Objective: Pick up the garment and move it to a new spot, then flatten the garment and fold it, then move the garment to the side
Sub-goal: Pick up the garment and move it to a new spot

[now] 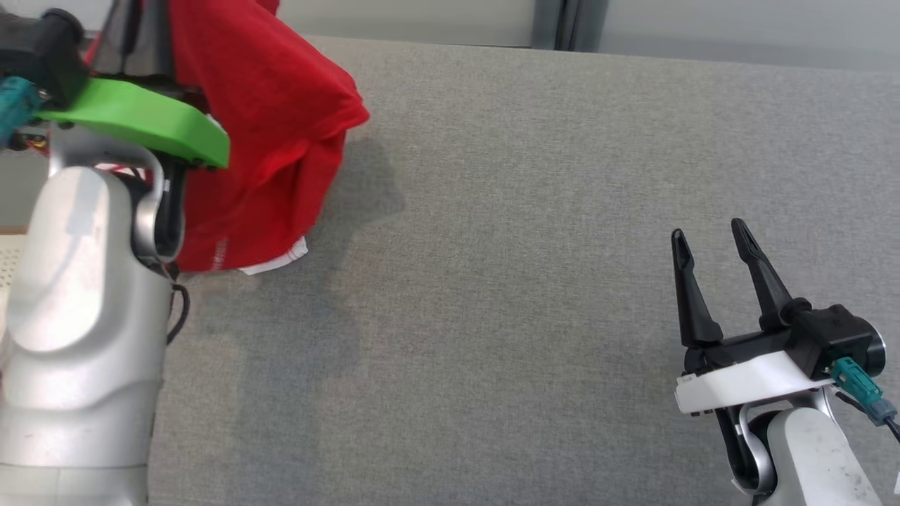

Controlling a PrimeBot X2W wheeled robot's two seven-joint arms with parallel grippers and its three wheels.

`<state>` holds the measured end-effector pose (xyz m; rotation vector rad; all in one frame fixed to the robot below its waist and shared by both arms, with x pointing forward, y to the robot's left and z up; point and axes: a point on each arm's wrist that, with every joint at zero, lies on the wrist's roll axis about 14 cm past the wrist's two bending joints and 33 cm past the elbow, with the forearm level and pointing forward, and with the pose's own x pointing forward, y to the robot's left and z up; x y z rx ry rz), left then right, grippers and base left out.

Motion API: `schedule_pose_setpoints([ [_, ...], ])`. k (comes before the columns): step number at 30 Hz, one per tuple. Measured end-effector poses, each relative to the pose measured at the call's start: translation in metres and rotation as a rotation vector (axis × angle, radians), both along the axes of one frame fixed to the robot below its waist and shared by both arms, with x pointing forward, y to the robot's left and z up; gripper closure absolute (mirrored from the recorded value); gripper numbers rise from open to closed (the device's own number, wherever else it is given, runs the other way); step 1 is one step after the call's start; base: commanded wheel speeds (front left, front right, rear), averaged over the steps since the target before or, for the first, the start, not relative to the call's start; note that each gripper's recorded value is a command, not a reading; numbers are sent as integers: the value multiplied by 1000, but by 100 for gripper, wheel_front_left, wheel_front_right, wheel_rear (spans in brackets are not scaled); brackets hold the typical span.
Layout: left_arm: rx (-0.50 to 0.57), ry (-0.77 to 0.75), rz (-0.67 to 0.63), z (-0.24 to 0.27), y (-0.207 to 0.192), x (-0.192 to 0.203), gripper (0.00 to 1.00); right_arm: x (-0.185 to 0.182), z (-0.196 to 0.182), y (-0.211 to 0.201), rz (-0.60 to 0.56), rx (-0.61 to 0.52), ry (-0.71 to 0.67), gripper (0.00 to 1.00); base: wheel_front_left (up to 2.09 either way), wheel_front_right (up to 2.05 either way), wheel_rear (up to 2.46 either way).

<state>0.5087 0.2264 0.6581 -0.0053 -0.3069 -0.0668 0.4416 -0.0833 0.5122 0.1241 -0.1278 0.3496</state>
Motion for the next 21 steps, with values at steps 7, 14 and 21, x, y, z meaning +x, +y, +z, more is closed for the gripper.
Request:
schedule_pose_setpoints([
  [7,-43,22,-202,-5,-92,-10,100,-8,12,-25,-75,0,-26,0,0,0,0],
  [14,-54,81,-411,-34,-185,-25,100,-17,20,-58,-172,1,-41,0,0,0,0],
  [21,-66,123,-518,-69,-255,-31,100,-26,27,-96,-280,-7,-53,0,0,0,0],
])
